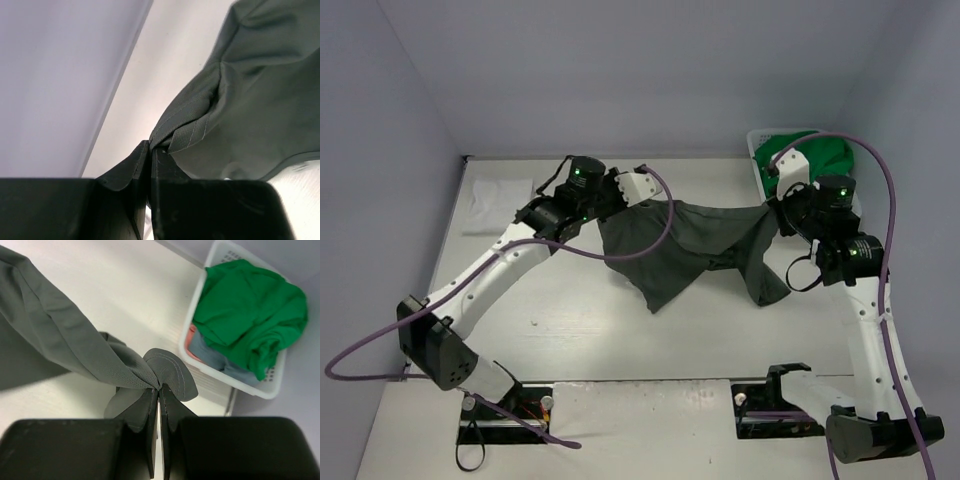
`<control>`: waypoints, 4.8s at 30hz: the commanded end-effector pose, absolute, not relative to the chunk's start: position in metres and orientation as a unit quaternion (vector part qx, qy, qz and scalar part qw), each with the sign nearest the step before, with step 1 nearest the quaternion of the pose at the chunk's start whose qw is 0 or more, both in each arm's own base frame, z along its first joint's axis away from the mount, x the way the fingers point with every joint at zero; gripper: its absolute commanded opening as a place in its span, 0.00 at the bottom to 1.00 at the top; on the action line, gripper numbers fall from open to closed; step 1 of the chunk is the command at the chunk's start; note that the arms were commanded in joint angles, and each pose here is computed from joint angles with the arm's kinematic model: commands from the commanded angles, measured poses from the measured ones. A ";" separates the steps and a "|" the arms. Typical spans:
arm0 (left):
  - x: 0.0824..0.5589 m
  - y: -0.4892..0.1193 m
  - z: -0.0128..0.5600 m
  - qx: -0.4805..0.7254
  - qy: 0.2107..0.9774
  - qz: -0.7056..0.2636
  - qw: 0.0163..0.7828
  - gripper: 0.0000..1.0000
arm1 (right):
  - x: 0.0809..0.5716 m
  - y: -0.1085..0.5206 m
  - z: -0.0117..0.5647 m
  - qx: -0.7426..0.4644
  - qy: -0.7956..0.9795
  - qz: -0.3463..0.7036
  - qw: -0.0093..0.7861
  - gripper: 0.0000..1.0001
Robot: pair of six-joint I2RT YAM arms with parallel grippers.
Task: Fold and stack the t-shirts
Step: Flatten out the tshirt
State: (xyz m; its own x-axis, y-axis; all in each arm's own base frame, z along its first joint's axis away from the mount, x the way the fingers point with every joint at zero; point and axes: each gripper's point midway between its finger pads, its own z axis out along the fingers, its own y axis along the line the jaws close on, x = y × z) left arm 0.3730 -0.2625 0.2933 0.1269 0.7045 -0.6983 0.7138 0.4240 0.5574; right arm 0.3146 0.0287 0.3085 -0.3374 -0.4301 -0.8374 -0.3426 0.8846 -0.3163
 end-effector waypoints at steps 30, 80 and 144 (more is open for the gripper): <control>0.144 -0.049 0.581 0.359 0.518 0.094 0.771 0.00 | 0.242 0.092 0.410 -0.358 0.664 0.007 0.656 0.00; 0.554 -0.116 0.169 0.449 0.735 0.229 0.455 0.00 | 0.528 0.059 0.101 -0.349 0.827 -0.103 0.429 0.00; 0.423 -0.155 0.084 0.379 0.864 -0.069 0.325 0.00 | 0.402 0.159 0.044 -0.389 0.874 0.078 0.280 0.00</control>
State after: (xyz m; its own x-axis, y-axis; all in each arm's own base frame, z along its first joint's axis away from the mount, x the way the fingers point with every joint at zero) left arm 0.4133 -0.1281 0.0560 -0.5248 0.6786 -0.5139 0.6854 0.6949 0.2177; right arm 0.3989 0.1544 0.0325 -0.5594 -0.6449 -0.5207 -0.7129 0.6949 -0.0949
